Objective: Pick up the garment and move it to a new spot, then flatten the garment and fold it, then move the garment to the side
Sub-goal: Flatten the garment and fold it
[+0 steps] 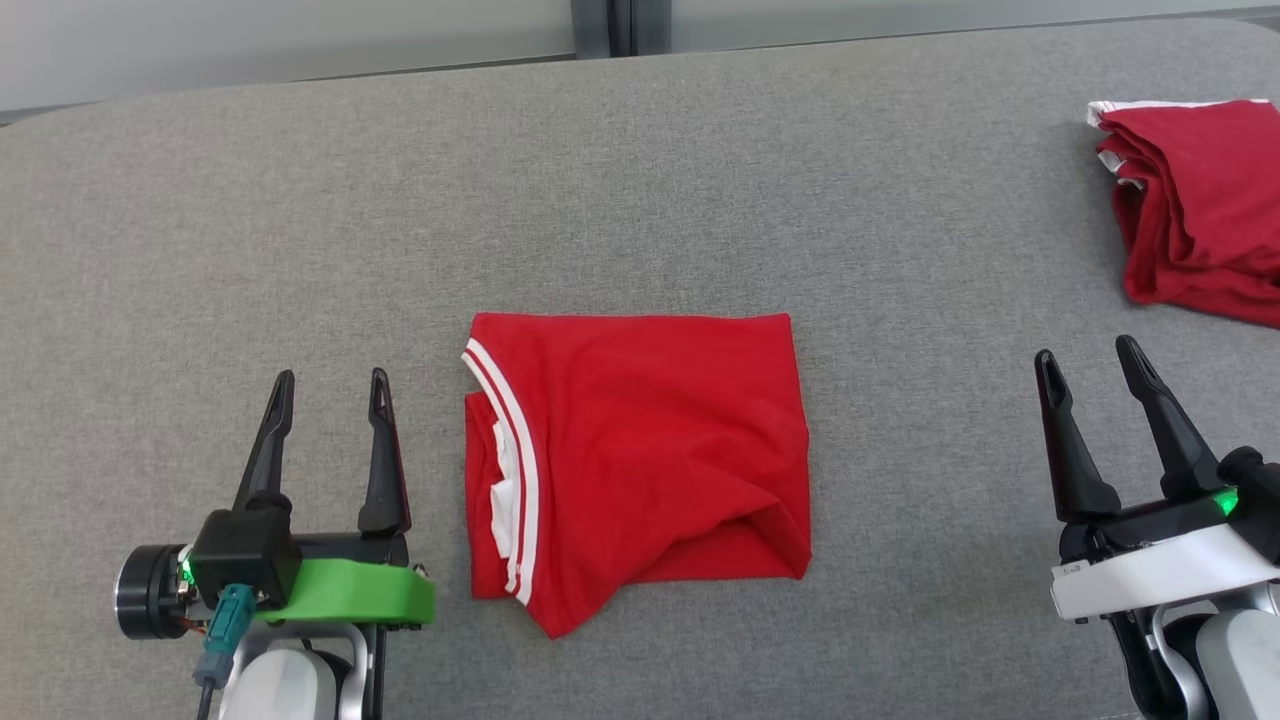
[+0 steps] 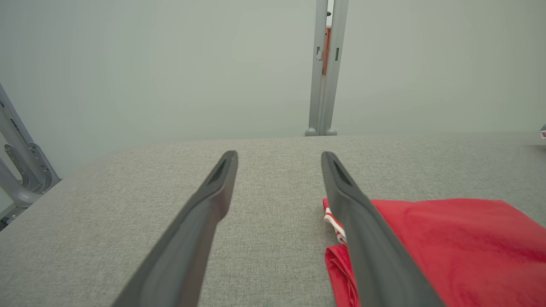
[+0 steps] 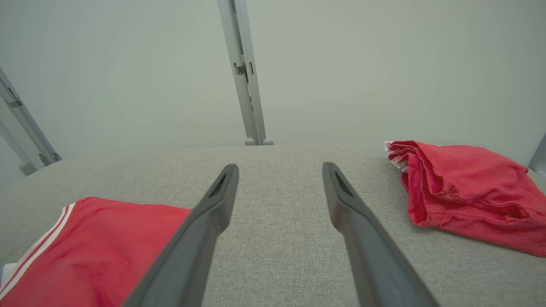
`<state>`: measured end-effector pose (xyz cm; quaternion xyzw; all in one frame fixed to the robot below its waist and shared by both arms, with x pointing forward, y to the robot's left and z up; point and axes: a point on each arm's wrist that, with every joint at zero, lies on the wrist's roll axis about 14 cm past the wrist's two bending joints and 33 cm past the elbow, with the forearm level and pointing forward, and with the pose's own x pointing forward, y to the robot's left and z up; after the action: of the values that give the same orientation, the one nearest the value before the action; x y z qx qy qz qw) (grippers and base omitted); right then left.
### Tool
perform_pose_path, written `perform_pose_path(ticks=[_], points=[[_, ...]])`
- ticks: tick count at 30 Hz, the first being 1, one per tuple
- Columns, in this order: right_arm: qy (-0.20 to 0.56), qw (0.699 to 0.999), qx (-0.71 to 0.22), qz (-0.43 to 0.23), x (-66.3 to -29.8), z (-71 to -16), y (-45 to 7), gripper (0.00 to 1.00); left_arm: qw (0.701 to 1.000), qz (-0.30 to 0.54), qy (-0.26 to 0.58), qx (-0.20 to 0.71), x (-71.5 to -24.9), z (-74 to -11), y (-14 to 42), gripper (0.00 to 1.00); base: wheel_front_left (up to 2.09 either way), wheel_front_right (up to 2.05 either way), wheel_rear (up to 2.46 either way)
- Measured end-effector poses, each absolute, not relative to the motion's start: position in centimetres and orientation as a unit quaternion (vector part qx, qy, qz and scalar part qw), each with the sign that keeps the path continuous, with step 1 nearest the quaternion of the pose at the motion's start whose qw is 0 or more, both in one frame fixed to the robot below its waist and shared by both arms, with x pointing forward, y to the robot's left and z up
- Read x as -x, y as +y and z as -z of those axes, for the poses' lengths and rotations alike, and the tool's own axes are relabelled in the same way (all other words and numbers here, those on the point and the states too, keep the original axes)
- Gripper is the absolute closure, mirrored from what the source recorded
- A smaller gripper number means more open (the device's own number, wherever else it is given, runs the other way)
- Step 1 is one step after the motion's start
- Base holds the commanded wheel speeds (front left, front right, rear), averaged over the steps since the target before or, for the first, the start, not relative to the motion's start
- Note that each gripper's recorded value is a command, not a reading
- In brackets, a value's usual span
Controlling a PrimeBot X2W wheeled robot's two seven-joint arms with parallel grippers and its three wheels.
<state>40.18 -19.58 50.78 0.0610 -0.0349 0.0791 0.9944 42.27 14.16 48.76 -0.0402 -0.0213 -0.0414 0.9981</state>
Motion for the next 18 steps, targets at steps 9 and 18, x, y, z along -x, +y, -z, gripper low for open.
perform_pose_path(ticks=[9, 18], points=[[-0.035, 0.995, -0.061, -0.070, -39.2, -51.3, -19.9, 0.00, 0.998, 0.047, -0.023, 0.039, -41.9, -49.0, 13.8, 0.00, 0.00, 0.00, 0.00], [-0.017, 0.994, -0.056, -0.092, -39.3, -50.7, -18.8, 1.00, 0.998, 0.048, -0.025, 0.039, -41.6, -49.2, 13.9, 0.00, 0.00, 0.00, 0.00]])
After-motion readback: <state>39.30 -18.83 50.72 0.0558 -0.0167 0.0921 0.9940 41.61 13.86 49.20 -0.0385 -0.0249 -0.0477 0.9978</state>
